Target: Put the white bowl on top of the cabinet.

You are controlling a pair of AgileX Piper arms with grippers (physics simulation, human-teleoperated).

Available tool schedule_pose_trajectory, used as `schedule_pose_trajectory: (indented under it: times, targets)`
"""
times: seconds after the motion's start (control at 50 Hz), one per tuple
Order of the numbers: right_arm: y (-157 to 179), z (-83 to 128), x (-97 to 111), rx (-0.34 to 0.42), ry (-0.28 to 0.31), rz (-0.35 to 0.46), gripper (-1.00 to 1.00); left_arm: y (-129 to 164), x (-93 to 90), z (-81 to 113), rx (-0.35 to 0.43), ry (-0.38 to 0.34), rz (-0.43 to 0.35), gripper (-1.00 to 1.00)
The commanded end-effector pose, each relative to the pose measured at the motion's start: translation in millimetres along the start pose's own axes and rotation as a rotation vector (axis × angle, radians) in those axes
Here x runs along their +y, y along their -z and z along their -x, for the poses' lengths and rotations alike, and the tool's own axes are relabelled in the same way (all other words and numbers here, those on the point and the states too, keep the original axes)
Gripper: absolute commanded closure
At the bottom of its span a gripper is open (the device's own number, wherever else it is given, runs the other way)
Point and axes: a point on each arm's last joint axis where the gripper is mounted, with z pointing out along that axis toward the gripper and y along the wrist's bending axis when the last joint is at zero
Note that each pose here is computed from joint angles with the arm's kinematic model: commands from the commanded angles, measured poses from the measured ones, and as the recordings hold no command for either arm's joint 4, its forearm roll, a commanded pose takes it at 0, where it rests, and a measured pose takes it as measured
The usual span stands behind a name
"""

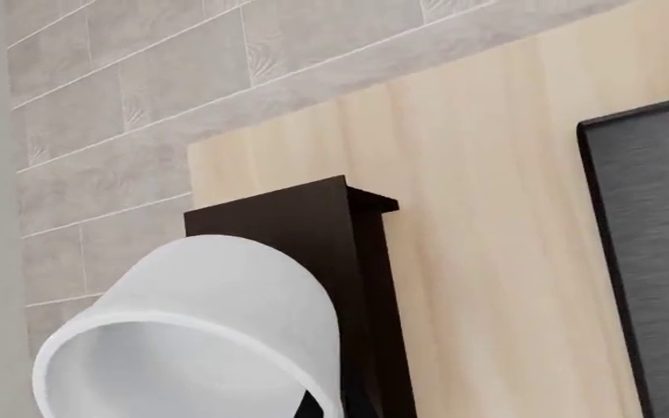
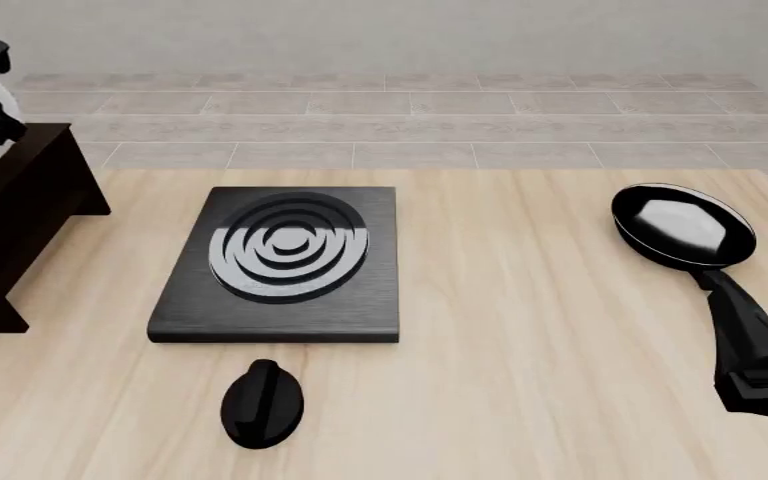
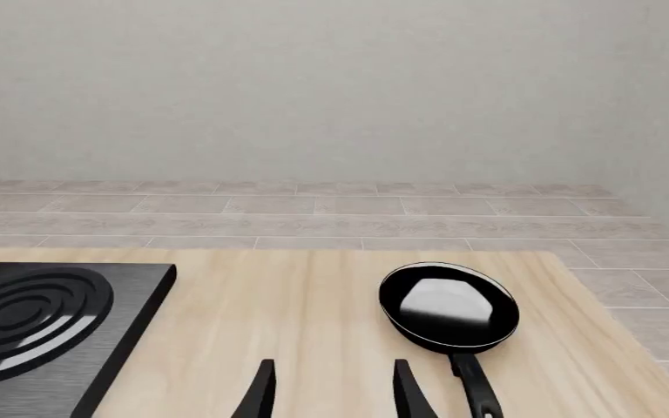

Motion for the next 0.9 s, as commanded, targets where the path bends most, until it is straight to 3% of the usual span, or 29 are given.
schedule_pose_trajectory:
  times: [0.02,0.42,0.44,0.46,0.54,0.56,0.9]
  targets:
    - [0,0,0,0.0,0.0,0.0,-1.0,-33,-3.3,-24.5,0.075,0.032,-0.03,1.0]
    - [0,0,0,0.0,0.0,0.0,-1.0,-20,1.8,-17.0,0.082,0.053,-0.034,1.0]
    - [0,0,0,0.0,0.0,0.0,-1.0,-18,2.4,-16.4,0.082,0.052,-0.034,-1.0]
    - [0,0,0,0.0,0.0,0.0,-1.0,-18,2.7,-15.8,0.083,0.05,-0.035,1.0]
    - [0,0,0,0.0,0.0,0.0,-1.0,-17,4.9,-13.5,0.081,0.045,-0.034,1.0]
    - [0,0,0,0.0,0.0,0.0,-1.0,-15,5.5,-12.2,0.08,0.042,-0.034,-1.0]
    - [0,0,0,0.0,0.0,0.0,-1.0,0,9.9,5.6,0.051,0.008,-0.025,-1.0]
